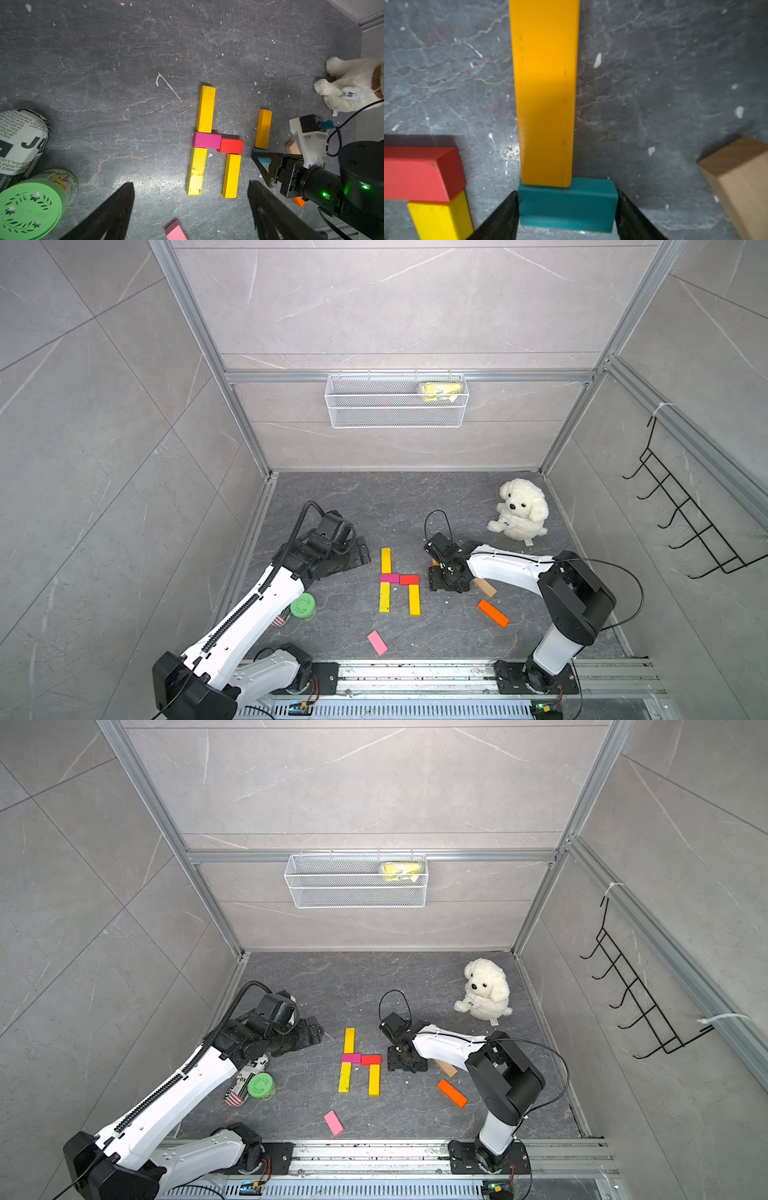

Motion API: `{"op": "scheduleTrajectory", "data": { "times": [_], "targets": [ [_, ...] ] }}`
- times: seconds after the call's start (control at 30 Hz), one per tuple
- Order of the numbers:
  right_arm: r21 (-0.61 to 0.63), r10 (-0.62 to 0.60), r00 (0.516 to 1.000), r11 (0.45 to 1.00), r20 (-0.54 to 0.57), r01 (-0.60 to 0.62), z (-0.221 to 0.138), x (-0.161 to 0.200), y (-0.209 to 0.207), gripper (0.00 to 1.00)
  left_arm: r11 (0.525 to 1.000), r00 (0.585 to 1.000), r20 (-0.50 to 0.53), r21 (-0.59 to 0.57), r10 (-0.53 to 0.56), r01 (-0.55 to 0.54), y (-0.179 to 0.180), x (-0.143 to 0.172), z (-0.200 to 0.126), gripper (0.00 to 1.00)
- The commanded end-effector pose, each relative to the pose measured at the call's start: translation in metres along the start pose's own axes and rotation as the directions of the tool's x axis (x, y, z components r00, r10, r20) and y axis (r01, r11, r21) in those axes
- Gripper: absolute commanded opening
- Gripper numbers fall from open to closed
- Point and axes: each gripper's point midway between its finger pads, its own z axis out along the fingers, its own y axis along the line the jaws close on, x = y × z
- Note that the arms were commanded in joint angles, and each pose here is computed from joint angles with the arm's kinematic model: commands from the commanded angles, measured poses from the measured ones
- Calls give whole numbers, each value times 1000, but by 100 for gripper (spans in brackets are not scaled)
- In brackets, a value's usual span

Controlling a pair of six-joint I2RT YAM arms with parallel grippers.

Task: Assemble the letter h with building blocks
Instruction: Assemble the building block at the center of the board.

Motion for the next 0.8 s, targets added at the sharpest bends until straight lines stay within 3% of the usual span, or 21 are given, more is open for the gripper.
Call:
{"op": "scheduleTrajectory", "data": {
  "times": [0.0,0.23,0.43,0.77],
  "targets": [
    [26,25,1000,999,-4,-25,4,4,-9,73,1000,1000,10,7,17,-17,-1,-3,-1,90],
    [48,16,1000,999,-9,-16,6,4,-12,59,1000,1000,8,8,16,-16,-1,-3,-1,90],
    [60,13,1000,998,-7,-13,6,3,-14,58,1000,1000,7,7,14,-14,0,-2,0,90],
    [43,-4,1000,999,11,3,-4,-2,-9,78,1000,1000,11,8,13,-13,1,-1,-3,90]
  ]
}}
